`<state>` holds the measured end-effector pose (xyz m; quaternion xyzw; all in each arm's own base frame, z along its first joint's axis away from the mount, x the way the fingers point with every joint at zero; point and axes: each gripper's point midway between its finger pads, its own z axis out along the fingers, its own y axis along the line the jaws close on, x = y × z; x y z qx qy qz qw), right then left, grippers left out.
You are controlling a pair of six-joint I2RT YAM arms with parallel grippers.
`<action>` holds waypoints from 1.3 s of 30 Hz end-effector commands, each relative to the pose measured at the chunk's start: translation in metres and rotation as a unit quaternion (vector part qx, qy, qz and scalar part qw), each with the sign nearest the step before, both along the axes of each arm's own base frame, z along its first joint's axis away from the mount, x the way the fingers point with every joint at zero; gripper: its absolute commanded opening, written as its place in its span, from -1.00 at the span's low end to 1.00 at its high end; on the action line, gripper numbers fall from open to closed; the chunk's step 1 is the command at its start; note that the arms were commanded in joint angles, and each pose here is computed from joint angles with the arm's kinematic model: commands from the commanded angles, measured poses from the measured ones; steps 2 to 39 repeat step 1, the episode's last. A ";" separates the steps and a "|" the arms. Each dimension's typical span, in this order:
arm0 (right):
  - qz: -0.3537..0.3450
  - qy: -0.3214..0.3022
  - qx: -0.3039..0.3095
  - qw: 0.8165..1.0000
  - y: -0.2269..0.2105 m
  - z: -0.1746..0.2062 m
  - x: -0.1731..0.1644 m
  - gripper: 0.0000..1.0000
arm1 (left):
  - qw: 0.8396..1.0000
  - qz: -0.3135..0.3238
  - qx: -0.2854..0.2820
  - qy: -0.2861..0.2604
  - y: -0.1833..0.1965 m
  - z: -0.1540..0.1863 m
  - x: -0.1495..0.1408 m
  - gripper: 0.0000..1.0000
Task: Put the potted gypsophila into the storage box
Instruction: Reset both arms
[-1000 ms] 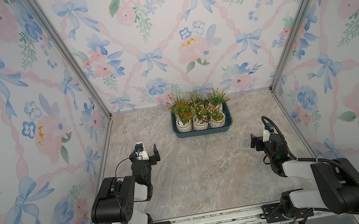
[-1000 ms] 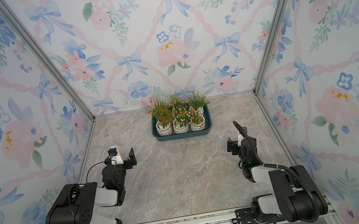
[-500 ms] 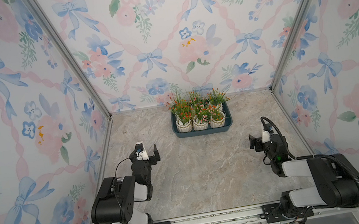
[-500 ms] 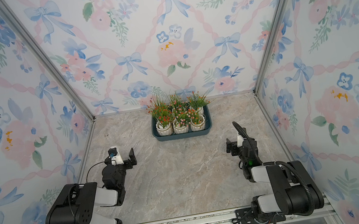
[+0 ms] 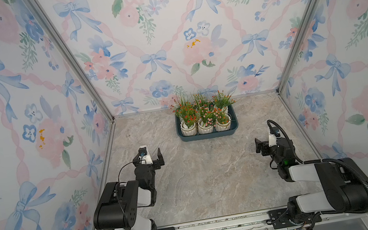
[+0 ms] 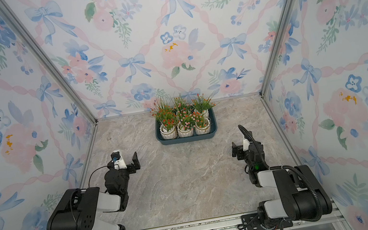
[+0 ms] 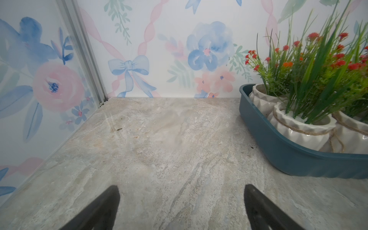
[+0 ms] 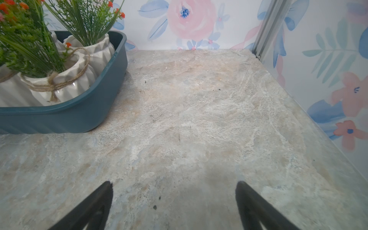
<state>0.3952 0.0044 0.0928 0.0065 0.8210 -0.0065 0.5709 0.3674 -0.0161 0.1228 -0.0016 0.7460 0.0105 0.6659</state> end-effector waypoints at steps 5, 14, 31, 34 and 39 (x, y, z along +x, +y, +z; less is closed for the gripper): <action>0.006 -0.009 -0.001 1.000 0.001 0.004 0.005 0.94 | 1.000 -0.002 0.006 -0.012 0.001 0.005 -0.001 0.96; 0.006 -0.009 -0.001 1.000 0.001 0.004 0.005 0.94 | 1.000 -0.002 0.006 -0.012 0.001 0.005 -0.001 0.96; 0.006 -0.009 -0.001 1.000 0.001 0.004 0.005 0.94 | 1.000 -0.002 0.006 -0.012 0.001 0.005 -0.001 0.96; 0.006 -0.009 -0.001 1.000 0.001 0.004 0.005 0.94 | 1.000 -0.002 0.006 -0.012 0.001 0.005 -0.001 0.96; 0.006 -0.009 -0.001 1.000 0.001 0.004 0.005 0.94 | 1.000 -0.002 0.006 -0.012 0.001 0.005 -0.001 0.96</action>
